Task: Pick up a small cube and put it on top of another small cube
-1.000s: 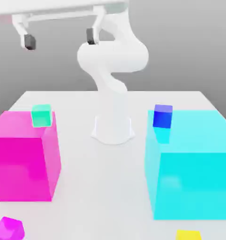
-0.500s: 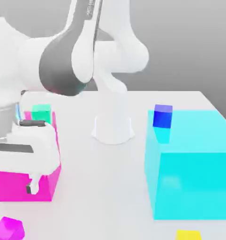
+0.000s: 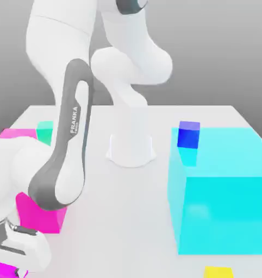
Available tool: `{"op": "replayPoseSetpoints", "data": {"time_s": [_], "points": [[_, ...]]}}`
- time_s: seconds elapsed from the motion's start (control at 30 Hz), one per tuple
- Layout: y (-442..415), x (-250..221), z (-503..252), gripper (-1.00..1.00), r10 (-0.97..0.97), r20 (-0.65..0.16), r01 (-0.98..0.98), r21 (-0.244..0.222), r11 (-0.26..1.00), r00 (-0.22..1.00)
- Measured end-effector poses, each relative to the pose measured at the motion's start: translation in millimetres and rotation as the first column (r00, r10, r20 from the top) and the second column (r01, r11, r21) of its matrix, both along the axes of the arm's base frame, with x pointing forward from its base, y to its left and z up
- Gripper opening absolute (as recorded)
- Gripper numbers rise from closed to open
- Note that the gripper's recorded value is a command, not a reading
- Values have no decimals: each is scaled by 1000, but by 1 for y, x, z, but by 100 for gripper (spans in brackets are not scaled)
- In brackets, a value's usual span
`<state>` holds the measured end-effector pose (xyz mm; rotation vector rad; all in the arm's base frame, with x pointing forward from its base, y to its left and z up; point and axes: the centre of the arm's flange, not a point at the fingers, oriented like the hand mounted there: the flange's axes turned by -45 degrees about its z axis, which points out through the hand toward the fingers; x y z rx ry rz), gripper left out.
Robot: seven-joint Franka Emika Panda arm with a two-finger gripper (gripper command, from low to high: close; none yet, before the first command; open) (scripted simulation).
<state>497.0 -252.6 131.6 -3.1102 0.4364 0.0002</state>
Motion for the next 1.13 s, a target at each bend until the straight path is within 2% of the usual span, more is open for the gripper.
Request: {"op": "replayPoseSetpoints", "data": {"time_s": [0.2,0.53,0.87,0.97,1.0,1.13], "points": [[17,8,59,-100,20,-4,-20,7,1000,1000],[211,57,76,-100,245,-27,-244,45,969,969],[409,38,112,-100,463,-4,-463,8,886,886],[423,35,78,-100,477,0,-477,1,879,879],[424,35,63,100,479,0,-479,1,878,878],[424,35,63,100,479,0,-479,1,878,878]]}}
